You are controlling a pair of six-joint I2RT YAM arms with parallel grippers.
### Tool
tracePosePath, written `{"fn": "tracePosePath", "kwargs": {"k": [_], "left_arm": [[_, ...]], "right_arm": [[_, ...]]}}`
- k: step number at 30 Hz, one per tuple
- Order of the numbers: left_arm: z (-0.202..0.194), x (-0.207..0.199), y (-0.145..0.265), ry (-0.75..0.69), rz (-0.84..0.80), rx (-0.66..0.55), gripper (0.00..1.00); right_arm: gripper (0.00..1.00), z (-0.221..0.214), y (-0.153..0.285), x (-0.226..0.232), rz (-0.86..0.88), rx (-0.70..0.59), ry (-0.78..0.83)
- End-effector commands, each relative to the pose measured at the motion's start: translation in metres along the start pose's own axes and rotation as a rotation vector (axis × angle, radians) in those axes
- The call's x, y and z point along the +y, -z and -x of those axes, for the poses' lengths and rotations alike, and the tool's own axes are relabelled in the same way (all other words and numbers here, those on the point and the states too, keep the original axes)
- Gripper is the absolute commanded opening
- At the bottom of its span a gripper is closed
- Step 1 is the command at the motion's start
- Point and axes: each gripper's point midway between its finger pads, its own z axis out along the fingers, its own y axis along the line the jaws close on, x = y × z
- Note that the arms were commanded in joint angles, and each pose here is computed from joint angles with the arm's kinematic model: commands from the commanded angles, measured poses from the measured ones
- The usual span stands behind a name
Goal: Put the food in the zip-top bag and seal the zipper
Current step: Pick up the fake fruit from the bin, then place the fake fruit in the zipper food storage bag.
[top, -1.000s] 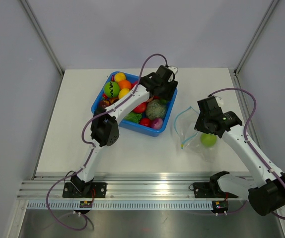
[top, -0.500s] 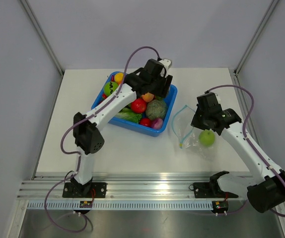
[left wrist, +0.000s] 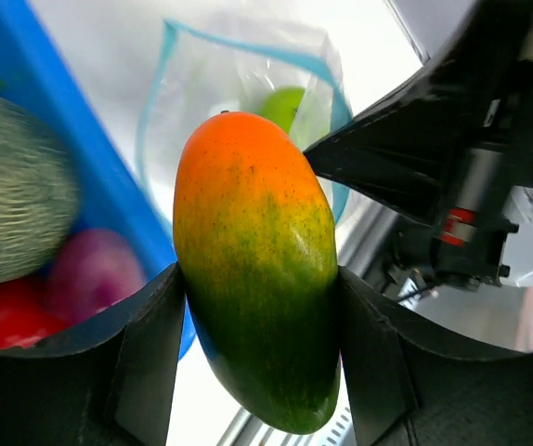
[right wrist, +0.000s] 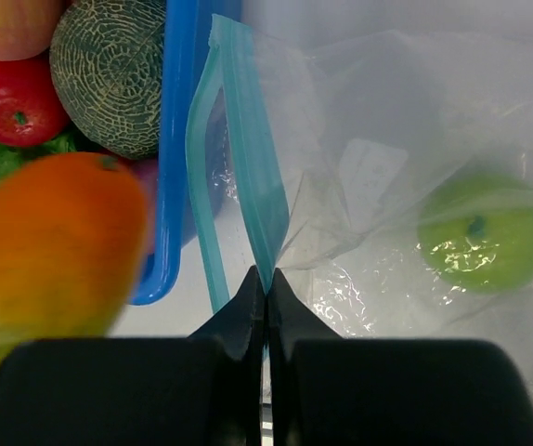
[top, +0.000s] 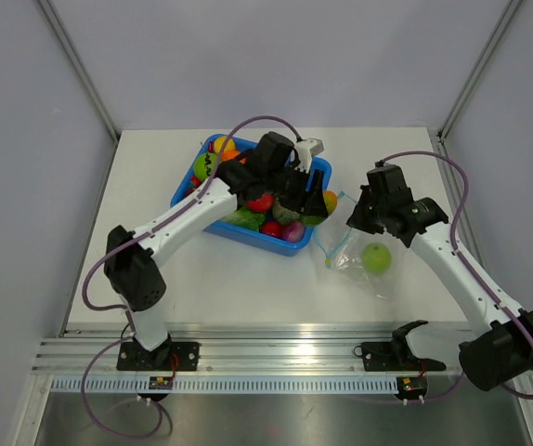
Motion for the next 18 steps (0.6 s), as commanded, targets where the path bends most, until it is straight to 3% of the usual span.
{"fn": "tracePosePath", "kwargs": {"k": [1, 11, 17, 18], "left_arm": [[-0.01, -0.026, -0.029, 0.031, -0.145, 0.046, 0.0], [-0.024, -0.027, -0.083, 0.079, -0.217, 0.131, 0.0], [-0.022, -0.043, -0.094, 0.082, -0.279, 0.148, 0.0], [-0.025, -0.039, -0.1, 0.087, -0.254, 0.16, 0.09]], "right_arm": [[0.0, 0.021, 0.024, 0.013, 0.073, -0.088, -0.003], [0.0, 0.001, 0.041, -0.001, 0.073, -0.088, -0.052], [0.0, -0.009, 0.042, 0.001, 0.099, -0.052, -0.063], [0.0, -0.01, 0.041, 0.0, 0.093, -0.044, -0.066]]}}
